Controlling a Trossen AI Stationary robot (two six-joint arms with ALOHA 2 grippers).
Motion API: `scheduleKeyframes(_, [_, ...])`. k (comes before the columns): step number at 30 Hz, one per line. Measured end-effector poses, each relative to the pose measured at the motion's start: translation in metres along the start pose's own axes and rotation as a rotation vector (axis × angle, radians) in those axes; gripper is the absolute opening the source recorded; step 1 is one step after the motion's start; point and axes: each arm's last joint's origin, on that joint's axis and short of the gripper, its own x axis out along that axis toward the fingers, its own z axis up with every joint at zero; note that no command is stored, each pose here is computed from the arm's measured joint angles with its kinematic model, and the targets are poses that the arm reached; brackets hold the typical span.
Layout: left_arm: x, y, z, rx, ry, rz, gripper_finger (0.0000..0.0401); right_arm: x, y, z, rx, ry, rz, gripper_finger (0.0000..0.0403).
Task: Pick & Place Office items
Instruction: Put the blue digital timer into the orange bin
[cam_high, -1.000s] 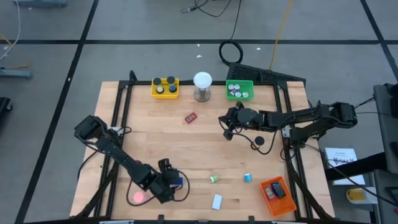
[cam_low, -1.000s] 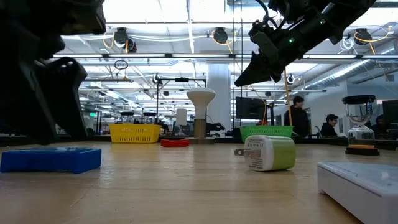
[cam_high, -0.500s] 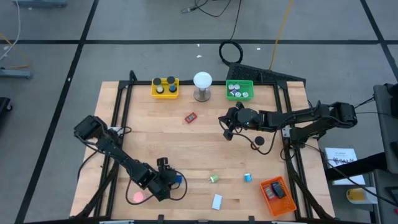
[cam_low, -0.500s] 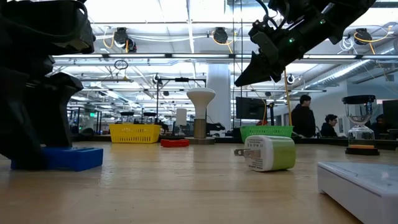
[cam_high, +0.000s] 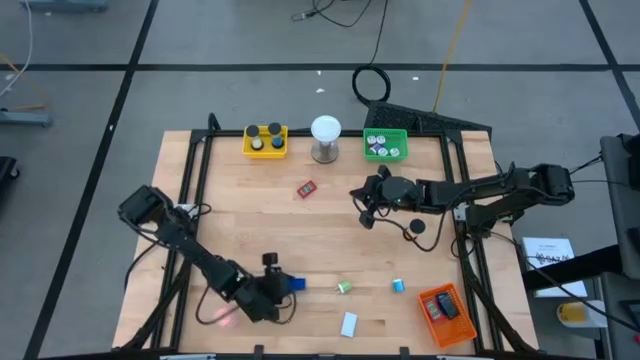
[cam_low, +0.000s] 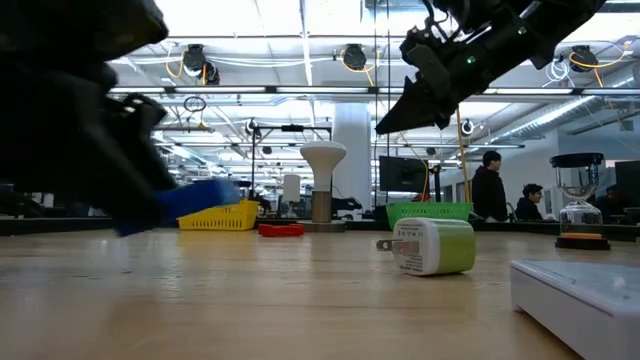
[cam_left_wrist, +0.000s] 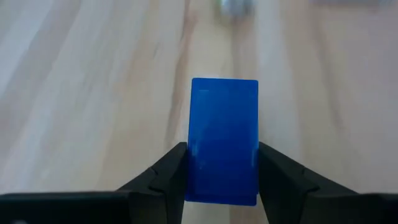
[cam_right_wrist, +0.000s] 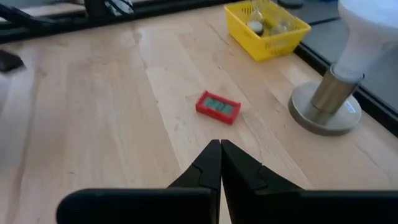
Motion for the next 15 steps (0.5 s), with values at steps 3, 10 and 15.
scheduleKeyframes(3, [0.01, 0.013, -0.003, -0.033, -0.162, -0.1, 0.0157, 0.002, 0.003, 0.003, -0.005, -0.041, 0.014, 0.0004])
scheduleKeyframes(10, [0.01, 0.077, -0.014, -0.135, -0.568, -0.206, 0.0157, 0.01, 0.006, -0.006, -0.007, -0.155, 0.04, 0.0004])
scheduleKeyframes(15, [0.0, 0.112, -0.001, -0.082, -0.844, -0.304, 0.0157, 0.02, 0.007, -0.013, 0.015, -0.227, 0.052, 0.0014])
